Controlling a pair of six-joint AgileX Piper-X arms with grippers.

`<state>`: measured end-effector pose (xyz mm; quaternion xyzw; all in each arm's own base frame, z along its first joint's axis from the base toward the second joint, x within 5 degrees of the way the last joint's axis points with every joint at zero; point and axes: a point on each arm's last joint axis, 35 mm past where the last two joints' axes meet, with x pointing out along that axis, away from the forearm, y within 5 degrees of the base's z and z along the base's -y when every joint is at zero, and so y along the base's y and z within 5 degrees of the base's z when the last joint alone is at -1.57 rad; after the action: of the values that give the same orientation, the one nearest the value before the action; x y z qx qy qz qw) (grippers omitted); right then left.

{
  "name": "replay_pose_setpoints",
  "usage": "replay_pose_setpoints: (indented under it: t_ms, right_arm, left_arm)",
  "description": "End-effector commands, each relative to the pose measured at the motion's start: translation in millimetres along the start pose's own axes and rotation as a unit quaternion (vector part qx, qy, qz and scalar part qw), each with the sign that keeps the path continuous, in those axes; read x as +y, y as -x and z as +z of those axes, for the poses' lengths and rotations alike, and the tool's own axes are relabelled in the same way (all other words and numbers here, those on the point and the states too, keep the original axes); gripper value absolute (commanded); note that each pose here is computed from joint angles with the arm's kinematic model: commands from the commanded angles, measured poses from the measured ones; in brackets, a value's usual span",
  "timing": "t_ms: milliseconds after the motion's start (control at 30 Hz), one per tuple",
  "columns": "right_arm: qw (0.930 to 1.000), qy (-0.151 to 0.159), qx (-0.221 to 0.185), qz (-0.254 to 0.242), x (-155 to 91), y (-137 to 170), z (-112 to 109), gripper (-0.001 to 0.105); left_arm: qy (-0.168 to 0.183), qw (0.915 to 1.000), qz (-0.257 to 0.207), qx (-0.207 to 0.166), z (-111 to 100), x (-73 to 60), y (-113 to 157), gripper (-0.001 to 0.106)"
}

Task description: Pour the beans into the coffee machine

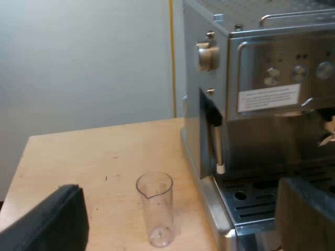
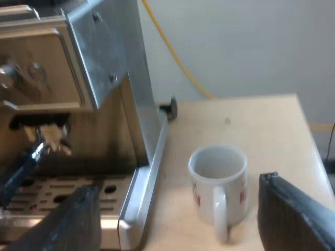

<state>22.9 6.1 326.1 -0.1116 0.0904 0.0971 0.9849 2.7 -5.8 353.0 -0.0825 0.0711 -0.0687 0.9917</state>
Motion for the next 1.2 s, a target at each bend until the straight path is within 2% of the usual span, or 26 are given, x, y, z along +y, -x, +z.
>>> replay_pose_setpoints:
  t_ms: [33, 233, 400, 567, 667, 767, 1200]
  right_arm:
    - [0.9998, -0.017, 0.011, 0.001, 0.1, -6.3, -5.5, 0.064]
    - [0.9992, -0.023, 0.031, 0.005, 1.4, -15.2, -17.3, 0.064]
    - [0.9966, -0.031, 0.074, 0.017, 4.4, -24.6, -35.9, 0.064]
    - [0.9905, -0.040, 0.128, 0.029, 8.1, -28.1, -53.4, 0.064]
    - [0.9889, -0.042, 0.139, 0.032, 9.1, -31.3, -59.6, 0.064]
    - [0.9871, -0.044, 0.150, 0.034, 10.1, -34.9, -66.5, 0.064]
    - [0.9830, -0.048, 0.173, 0.040, 11.9, -37.3, -75.7, 0.064]
  left_arm:
    - [-0.004, 0.9999, 0.015, 0.007, -0.9, 1.8, -3.2, 0.085]
    - [0.000, 0.9993, 0.021, 0.032, -14.1, 5.8, -14.4, 0.085]
    - [0.004, 0.9979, 0.025, 0.059, -29.4, 10.1, -25.8, 0.085]
    - [0.008, 0.9961, 0.028, 0.084, -41.5, 13.2, -33.1, 0.085]
    - [0.010, 0.9946, 0.031, 0.099, -45.0, 13.6, -32.6, 0.085]
    - [0.006, 0.9889, 0.036, 0.144, -55.2, 14.9, -30.5, 0.085]
    - [0.006, 0.9886, 0.036, 0.146, -55.6, 14.9, -30.4, 0.085]
